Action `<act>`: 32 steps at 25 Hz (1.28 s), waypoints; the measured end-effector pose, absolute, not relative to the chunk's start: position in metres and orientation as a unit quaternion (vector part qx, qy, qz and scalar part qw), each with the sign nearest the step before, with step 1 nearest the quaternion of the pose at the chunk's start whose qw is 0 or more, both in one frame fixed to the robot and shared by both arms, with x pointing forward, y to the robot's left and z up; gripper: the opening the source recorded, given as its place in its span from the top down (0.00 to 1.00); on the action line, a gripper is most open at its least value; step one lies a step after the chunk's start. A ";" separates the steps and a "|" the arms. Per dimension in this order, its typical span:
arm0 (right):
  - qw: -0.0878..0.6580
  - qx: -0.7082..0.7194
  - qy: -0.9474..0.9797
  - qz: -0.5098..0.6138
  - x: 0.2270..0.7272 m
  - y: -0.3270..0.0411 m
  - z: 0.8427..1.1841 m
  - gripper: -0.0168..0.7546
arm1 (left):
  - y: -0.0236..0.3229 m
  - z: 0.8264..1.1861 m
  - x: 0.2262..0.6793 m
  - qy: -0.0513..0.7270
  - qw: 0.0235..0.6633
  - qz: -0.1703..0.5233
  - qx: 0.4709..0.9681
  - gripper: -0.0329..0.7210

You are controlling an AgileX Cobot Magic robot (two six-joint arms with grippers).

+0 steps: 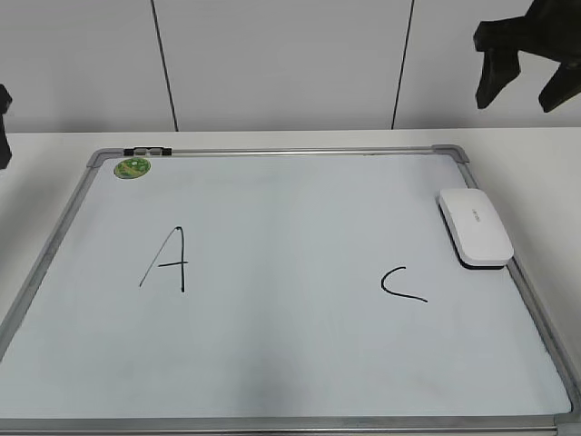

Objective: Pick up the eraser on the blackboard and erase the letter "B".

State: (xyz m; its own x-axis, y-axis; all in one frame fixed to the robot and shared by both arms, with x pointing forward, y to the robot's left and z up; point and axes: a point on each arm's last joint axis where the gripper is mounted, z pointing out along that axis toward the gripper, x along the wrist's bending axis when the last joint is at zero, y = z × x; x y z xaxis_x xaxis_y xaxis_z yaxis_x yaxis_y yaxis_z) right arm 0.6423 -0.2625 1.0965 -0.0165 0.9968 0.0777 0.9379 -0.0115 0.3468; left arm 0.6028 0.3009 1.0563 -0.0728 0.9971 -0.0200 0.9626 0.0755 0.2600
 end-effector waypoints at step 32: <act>0.179 0.658 0.683 0.262 0.346 -0.281 1.103 0.22 | 0.287 1.128 0.338 0.625 0.272 0.257 0.685 0.21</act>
